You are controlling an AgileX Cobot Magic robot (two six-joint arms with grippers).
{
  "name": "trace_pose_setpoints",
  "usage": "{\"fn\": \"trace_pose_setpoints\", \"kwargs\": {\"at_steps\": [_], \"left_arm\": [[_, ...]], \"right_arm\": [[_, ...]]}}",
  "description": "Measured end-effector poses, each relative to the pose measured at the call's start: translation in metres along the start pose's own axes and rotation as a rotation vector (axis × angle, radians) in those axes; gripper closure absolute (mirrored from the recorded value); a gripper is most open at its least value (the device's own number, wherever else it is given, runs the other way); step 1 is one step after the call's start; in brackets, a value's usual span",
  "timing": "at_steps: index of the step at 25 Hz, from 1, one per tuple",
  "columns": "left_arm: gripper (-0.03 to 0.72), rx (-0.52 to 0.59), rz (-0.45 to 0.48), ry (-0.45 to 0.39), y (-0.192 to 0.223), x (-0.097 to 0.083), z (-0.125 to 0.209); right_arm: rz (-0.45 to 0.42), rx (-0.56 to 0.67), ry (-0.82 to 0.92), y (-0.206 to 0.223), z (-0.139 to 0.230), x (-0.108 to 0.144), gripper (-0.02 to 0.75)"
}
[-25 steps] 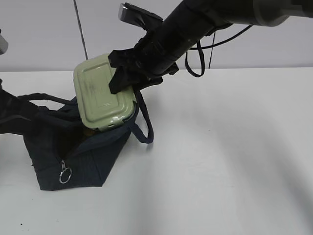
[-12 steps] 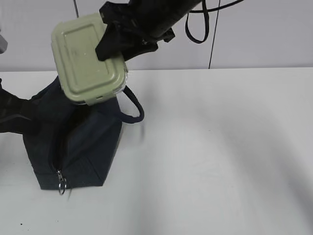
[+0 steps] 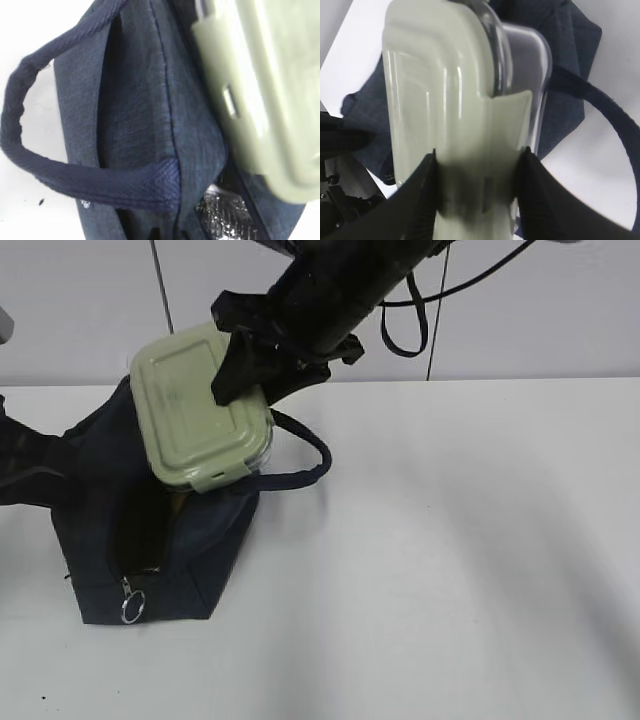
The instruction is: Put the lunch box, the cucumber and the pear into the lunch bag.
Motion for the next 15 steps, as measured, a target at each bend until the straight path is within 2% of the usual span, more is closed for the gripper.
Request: {"fn": "trace_pose_setpoints", "kwargs": {"at_steps": [4,10,15], "left_arm": [[0.703,-0.035,0.021,-0.030,0.000,-0.003,-0.004],[0.703,-0.053,0.040,-0.056,0.000,-0.005,-0.006],[0.703,-0.051,0.053,-0.041,0.001,-0.009,-0.006]], "right_arm": [[0.005,0.068,0.065,0.018,0.011,-0.011,0.415],[0.077,0.115,0.104,0.022,0.017,-0.020,0.415],[0.039,0.084,0.133,0.028,0.013,-0.014,0.415]]}}
Point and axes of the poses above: a point on each arm's last joint axis where the gripper is mounted, y pointing out along that axis toward the gripper, x along the wrist's bending axis when the last joint is at zero, z = x × y, the point moved 3 cm from there along y, pointing out along that axis toward the gripper, and after that the axes turned 14 degrees about -y, right-handed, at the moved point
